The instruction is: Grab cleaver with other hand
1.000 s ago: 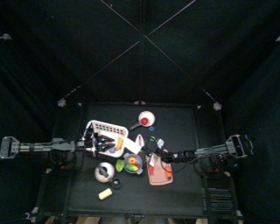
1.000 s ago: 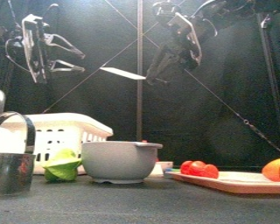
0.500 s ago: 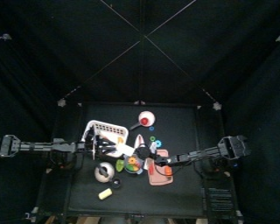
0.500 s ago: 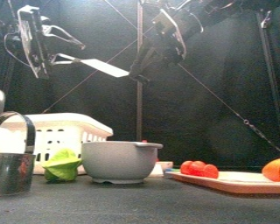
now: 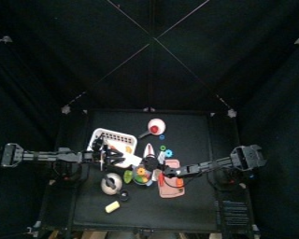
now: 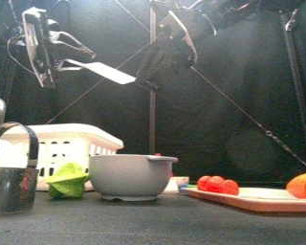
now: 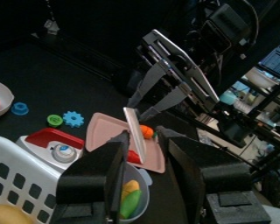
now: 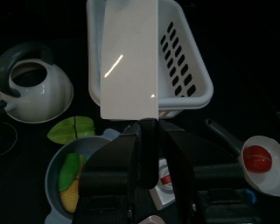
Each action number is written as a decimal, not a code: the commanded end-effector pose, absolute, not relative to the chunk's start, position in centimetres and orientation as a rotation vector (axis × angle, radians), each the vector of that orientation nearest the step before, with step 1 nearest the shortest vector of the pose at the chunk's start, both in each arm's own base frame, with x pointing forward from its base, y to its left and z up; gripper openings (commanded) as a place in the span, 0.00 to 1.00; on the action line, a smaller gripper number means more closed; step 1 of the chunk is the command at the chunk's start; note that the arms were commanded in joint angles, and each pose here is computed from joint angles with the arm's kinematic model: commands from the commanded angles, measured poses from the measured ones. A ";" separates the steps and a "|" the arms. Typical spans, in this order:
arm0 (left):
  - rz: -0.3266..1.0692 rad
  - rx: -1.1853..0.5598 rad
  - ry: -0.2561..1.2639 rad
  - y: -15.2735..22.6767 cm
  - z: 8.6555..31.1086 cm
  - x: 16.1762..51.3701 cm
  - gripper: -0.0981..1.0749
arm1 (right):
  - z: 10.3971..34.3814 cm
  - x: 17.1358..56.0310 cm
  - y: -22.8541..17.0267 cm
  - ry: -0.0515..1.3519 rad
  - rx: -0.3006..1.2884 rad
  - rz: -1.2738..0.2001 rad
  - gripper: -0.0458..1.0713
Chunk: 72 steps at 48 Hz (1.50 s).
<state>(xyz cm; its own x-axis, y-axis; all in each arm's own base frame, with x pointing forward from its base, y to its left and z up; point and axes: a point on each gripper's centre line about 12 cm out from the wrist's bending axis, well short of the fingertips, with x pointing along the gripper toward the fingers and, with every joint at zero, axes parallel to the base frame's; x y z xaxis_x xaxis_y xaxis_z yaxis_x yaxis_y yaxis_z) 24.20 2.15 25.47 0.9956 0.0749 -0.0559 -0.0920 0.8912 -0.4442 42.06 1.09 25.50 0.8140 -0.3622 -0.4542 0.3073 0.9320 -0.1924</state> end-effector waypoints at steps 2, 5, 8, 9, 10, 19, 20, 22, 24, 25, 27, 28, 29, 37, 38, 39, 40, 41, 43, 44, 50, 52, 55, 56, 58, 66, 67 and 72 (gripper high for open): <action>0.076 -0.457 0.005 2.1 26.7 24.6 0.65 | 27.4 42.3 1.3 0.456 -0.118 -0.352 0.57; 0.076 -0.458 0.005 2.1 26.7 24.6 0.61 | 27.6 42.4 1.3 0.449 -0.128 -0.349 0.58; 0.076 -0.457 0.005 2.1 26.7 24.6 0.58 | 27.6 42.5 1.4 0.447 -0.134 -0.347 0.58; 0.077 -0.458 0.005 2.1 26.7 24.6 0.57 | 27.6 42.5 1.5 0.447 -0.134 -0.345 0.58; 0.076 -0.457 0.005 2.1 26.7 24.6 0.56 | 27.6 42.5 1.5 0.446 -0.136 -0.347 0.58; 0.068 -0.440 0.008 2.0 26.7 24.7 0.50 | 27.4 42.6 1.5 0.450 -0.134 -0.344 0.58; 0.067 -0.439 0.009 2.0 26.7 24.7 0.49 | 27.4 42.6 1.5 0.450 -0.133 -0.344 0.58; 0.065 -0.435 0.009 2.0 26.7 24.7 0.47 | 27.4 42.6 1.5 0.450 -0.135 -0.342 0.58; 0.064 -0.432 0.008 2.0 26.7 24.7 0.44 | 27.3 42.6 1.5 0.451 -0.136 -0.342 0.58; 0.064 -0.432 0.008 2.0 26.7 24.7 0.43 | 27.4 42.6 1.5 0.450 -0.135 -0.342 0.58; 0.064 -0.432 0.010 2.0 26.7 24.7 0.40 | 27.4 42.6 1.5 0.450 -0.134 -0.343 0.58; 0.064 -0.432 0.010 2.0 26.7 24.7 0.39 | 27.4 42.6 1.5 0.451 -0.132 -0.343 0.58; 0.064 -0.432 0.010 2.0 26.7 24.7 0.37 | 27.4 42.6 1.5 0.451 -0.129 -0.343 0.58; 0.065 -0.422 0.016 2.0 26.4 24.6 0.28 | 27.4 42.5 1.5 0.451 -0.092 -0.343 0.62; 0.065 -0.419 0.017 2.0 26.4 24.6 0.27 | 27.4 42.4 1.5 0.452 -0.087 -0.339 0.63; 0.065 -0.416 0.014 2.1 26.4 24.5 0.27 | 27.4 42.4 1.6 0.453 -0.078 -0.334 0.64; 0.063 -0.412 0.013 2.0 26.4 24.6 0.27 | 27.3 42.4 1.6 0.456 -0.071 -0.329 0.66; 0.062 -0.409 0.013 2.0 26.4 24.5 0.27 | 27.3 42.4 1.7 0.455 -0.061 -0.323 0.67; 0.058 -0.401 0.013 2.0 26.4 24.5 0.27 | 27.4 42.3 1.8 0.456 -0.043 -0.313 0.71; 0.054 -0.394 0.014 1.9 26.3 24.5 0.27 | 27.3 42.3 1.9 0.458 -0.033 -0.307 0.73; 0.045 -0.361 0.017 1.9 26.2 24.4 0.27 | 27.4 42.0 2.2 0.460 0.020 -0.282 0.86; 0.038 -0.345 0.017 1.8 26.1 24.4 0.27 | 27.5 41.9 2.2 0.458 0.026 -0.280 0.89; 0.027 -0.326 0.010 1.7 26.1 24.3 0.27 | 27.6 41.7 2.2 0.458 0.031 -0.277 0.92; 0.024 -0.321 0.006 1.7 26.1 24.3 0.27 | 27.7 41.6 2.2 0.456 0.032 -0.277 0.92; 0.019 -0.315 0.000 1.7 26.1 24.3 0.27 | 27.9 41.5 2.1 0.452 0.035 -0.279 0.92; 0.025 -0.311 -0.009 1.9 26.2 24.2 0.27 | 28.3 41.4 2.2 0.442 0.039 -0.274 0.92; 0.024 -0.310 -0.009 1.9 26.2 24.2 0.27 | 28.3 41.3 2.1 0.441 0.040 -0.275 0.92; 0.027 -0.307 -0.008 2.0 26.1 24.2 0.27 | 28.6 41.1 2.3 0.434 0.042 -0.263 0.92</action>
